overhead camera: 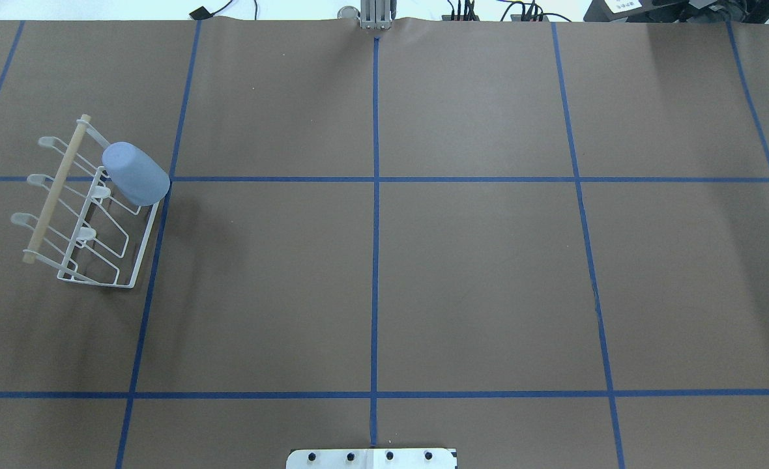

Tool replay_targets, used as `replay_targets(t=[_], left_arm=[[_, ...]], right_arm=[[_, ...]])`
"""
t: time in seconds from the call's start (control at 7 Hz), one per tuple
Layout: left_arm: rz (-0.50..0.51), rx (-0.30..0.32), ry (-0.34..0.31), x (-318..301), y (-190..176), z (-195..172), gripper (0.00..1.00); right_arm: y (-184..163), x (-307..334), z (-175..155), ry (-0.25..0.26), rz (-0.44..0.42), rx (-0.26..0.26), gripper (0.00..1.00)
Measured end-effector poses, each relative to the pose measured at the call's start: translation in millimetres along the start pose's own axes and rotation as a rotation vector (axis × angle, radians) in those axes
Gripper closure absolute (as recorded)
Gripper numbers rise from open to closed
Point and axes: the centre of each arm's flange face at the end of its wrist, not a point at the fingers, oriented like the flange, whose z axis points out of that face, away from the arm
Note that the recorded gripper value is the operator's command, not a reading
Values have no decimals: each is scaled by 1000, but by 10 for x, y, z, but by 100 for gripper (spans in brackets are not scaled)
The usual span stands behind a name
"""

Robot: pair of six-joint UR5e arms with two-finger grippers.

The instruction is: Hang cup on cup holder

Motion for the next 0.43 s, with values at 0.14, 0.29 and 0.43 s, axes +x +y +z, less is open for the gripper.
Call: replay_targets(t=[0.14, 0.29, 0.43], left_arm=[[0, -1, 0, -2, 2, 5, 1], [-1, -2, 0, -4, 4, 8, 1], [-1, -2, 0, -6, 5, 11, 1]], right_arm=[[2, 1, 1, 0, 0, 0, 0], [-2, -4, -4, 0, -1, 1, 0], [-3, -15, -17, 1, -3, 3, 0]])
